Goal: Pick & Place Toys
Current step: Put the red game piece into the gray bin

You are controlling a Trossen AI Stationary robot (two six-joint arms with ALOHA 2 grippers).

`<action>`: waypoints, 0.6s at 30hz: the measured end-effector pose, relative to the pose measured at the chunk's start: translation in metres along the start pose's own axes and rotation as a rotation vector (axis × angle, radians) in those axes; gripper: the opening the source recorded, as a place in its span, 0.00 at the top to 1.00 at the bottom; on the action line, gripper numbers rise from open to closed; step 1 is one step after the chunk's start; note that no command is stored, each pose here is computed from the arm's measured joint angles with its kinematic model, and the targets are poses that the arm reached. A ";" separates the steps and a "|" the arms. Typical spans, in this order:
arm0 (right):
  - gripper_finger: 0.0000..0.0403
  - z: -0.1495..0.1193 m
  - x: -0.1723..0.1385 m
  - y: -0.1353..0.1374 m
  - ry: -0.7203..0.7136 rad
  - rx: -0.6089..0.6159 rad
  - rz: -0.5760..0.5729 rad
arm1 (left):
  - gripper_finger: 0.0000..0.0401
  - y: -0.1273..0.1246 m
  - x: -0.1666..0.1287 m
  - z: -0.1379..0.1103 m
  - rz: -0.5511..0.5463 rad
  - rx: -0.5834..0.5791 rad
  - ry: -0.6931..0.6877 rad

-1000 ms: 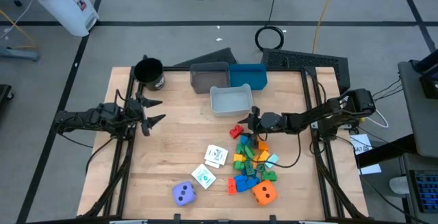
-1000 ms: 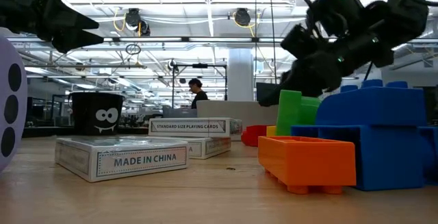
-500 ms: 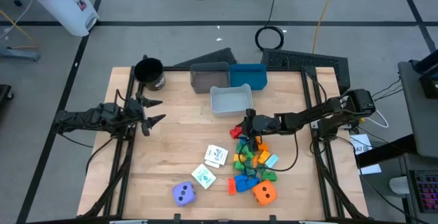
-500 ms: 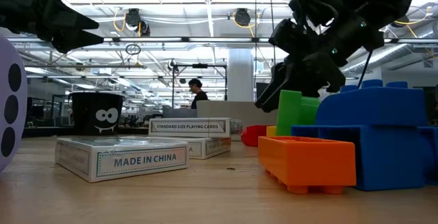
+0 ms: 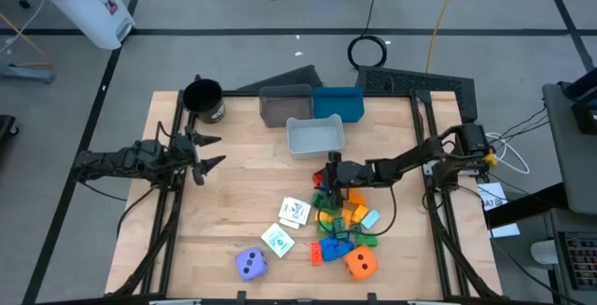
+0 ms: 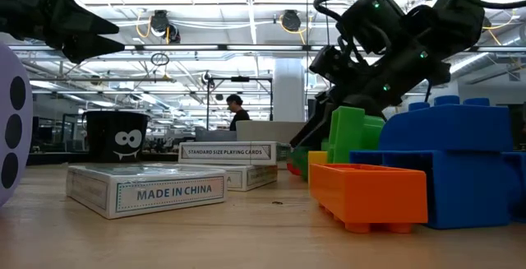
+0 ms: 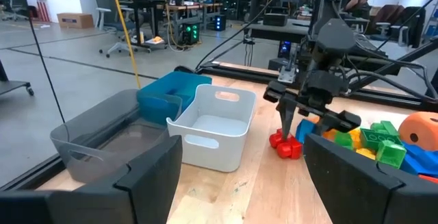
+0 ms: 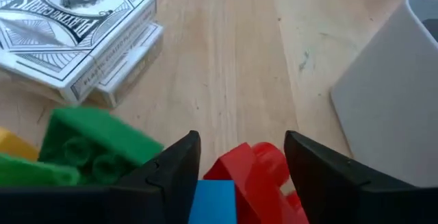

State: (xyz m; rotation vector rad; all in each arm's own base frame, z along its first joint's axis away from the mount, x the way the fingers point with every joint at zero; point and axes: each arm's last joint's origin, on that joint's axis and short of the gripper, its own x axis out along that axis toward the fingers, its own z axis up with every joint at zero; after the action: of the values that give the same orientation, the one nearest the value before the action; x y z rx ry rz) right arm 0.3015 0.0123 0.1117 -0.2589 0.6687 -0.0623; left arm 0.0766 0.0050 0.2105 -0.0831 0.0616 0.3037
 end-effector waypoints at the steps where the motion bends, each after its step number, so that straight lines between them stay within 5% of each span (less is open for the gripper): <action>1: 0.53 0.001 -0.002 0.000 0.004 -0.007 0.001 | 0.23 0.000 0.000 0.000 -0.001 -0.001 -0.003; 10: 0.62 0.015 -0.035 -0.009 0.082 -0.014 0.021 | 0.23 0.000 0.000 0.001 -0.003 -0.006 -0.014; 18: 0.45 0.041 -0.049 -0.022 0.166 0.002 0.051 | 0.23 0.000 0.000 0.002 -0.008 -0.007 -0.017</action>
State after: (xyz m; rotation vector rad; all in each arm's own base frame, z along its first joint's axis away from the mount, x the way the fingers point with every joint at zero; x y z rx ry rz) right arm 0.2887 0.0070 0.1781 -0.2366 0.8402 -0.0361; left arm 0.0768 0.0048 0.2122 -0.0874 0.0438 0.2966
